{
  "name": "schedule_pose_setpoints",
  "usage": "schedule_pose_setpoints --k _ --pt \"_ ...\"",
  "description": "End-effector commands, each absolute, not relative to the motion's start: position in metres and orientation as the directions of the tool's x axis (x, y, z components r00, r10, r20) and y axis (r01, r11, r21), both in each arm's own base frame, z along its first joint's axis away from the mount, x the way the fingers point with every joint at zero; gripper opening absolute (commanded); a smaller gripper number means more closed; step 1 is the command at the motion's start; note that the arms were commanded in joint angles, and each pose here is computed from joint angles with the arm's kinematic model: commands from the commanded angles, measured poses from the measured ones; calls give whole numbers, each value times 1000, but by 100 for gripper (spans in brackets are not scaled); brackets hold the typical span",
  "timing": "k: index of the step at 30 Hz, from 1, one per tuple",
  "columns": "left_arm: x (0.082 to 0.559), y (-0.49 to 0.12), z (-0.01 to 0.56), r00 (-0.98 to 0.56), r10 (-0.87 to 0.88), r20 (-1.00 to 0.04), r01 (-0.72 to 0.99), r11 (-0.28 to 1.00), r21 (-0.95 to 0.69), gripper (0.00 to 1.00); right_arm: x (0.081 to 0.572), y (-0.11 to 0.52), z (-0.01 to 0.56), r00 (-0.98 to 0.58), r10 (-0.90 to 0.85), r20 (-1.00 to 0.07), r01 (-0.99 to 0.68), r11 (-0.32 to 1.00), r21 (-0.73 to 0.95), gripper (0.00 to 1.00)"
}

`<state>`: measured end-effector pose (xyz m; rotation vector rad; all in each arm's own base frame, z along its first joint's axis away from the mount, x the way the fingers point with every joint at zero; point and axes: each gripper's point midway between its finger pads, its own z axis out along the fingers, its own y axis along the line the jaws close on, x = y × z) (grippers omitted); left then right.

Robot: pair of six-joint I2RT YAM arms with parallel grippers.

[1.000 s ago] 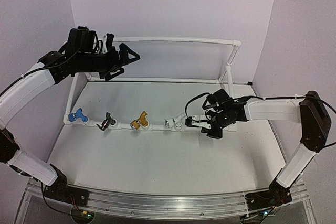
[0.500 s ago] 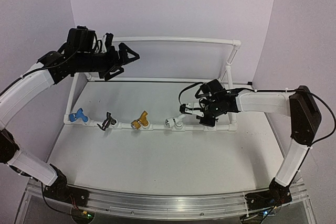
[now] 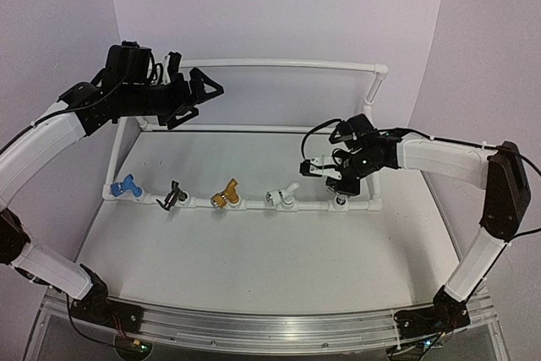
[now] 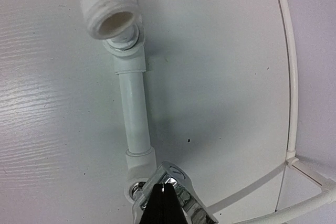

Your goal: Install the water faucets

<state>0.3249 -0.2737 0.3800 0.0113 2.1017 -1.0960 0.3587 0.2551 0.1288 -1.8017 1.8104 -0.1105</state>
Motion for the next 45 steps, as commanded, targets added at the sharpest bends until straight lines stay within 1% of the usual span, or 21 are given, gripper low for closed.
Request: schedule_pose_setpoints --k 1,5,9,14,22,37,41,45 --pt "327 -273 399 -682 -324 -656 374 616 -694 98 336 251 128 130 -948 -290 -910 1 -414 0" --pt "327 -273 400 -681 -326 -655 376 613 -695 98 342 249 107 93 -969 -227 -916 6 -401 0" --pt "326 -272 401 -681 -329 -654 372 613 -696 98 355 249 97 58 -980 -191 -912 26 -410 0" --pt "325 -269 400 -680 -338 -651 363 616 -699 98 378 246 95 -18 -989 -149 -887 84 -454 0" --pt "324 -267 399 -677 -343 -650 356 620 -699 98 399 237 115 -142 -977 -157 -828 204 -522 0" --pt "325 -268 398 -679 -337 -652 362 619 -697 98 395 183 104 -185 -982 -45 -854 183 -488 0" --pt "324 -268 397 -680 -337 -651 362 618 -698 98 379 171 97 -164 -986 -11 -888 153 -434 0" --pt "324 -268 397 -680 -336 -651 363 618 -698 98 359 167 90 -123 -992 -4 -922 116 -368 0"
